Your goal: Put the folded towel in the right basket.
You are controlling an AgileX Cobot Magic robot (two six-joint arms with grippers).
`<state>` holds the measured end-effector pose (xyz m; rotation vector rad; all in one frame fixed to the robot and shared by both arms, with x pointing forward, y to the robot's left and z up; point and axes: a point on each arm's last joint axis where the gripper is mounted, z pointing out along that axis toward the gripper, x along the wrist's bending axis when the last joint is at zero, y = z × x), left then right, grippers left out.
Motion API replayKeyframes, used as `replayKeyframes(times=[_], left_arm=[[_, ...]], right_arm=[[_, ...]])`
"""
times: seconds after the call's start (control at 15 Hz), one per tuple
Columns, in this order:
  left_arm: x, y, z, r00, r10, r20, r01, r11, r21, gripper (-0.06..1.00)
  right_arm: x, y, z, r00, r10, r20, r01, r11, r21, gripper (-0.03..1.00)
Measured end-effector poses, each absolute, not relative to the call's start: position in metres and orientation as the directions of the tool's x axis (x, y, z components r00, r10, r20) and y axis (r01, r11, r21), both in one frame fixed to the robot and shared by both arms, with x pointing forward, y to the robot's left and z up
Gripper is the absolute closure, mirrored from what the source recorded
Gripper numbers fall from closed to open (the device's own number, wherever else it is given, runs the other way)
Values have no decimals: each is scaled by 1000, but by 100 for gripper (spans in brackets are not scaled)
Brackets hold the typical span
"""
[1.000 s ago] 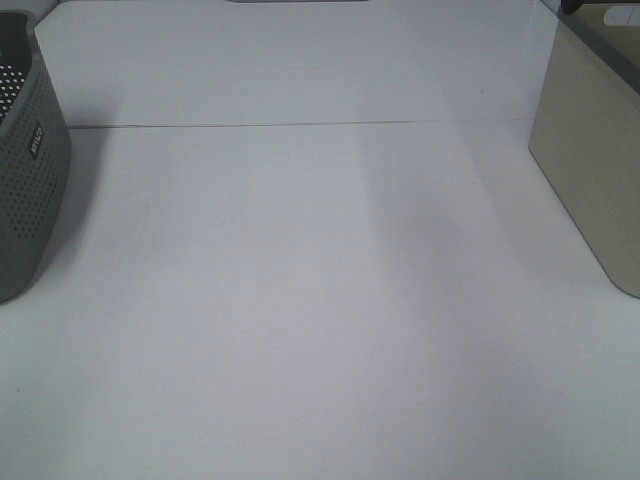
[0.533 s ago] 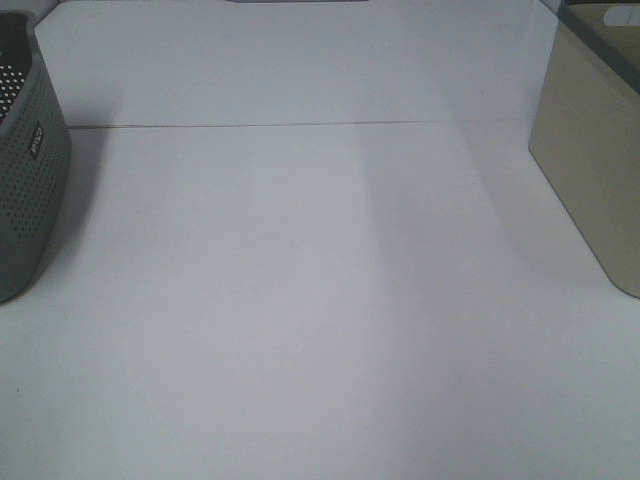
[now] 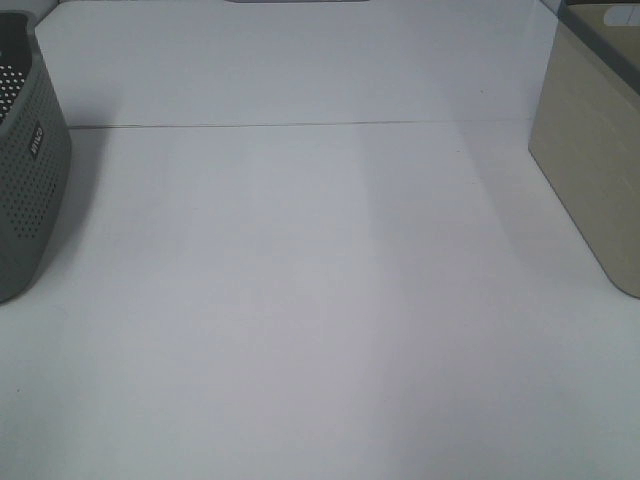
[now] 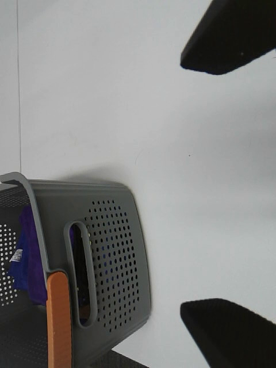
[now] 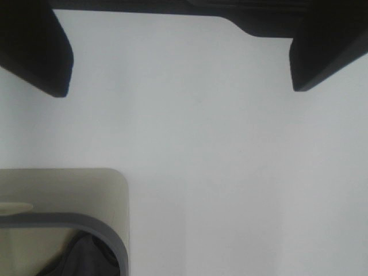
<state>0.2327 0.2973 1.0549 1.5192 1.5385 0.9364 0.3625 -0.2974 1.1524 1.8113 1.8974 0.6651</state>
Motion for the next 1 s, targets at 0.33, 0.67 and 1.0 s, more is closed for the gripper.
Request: replayKeyframes(times=[0.33, 0.67, 1.0], left_arm=[[233, 297, 1055, 3, 1000, -24, 438, 21, 899, -5], [233, 297, 1055, 3, 1000, -24, 438, 21, 899, -5], [233, 297, 1055, 3, 1000, -24, 438, 21, 899, -5]], right_arm=[[277, -294, 1122, -61, 998, -7, 669, 46, 742, -1], [248, -292, 1063, -70, 997, -8, 606, 49, 794, -1], [233, -291, 1041, -144, 989, -22, 519, 94, 849, -1]])
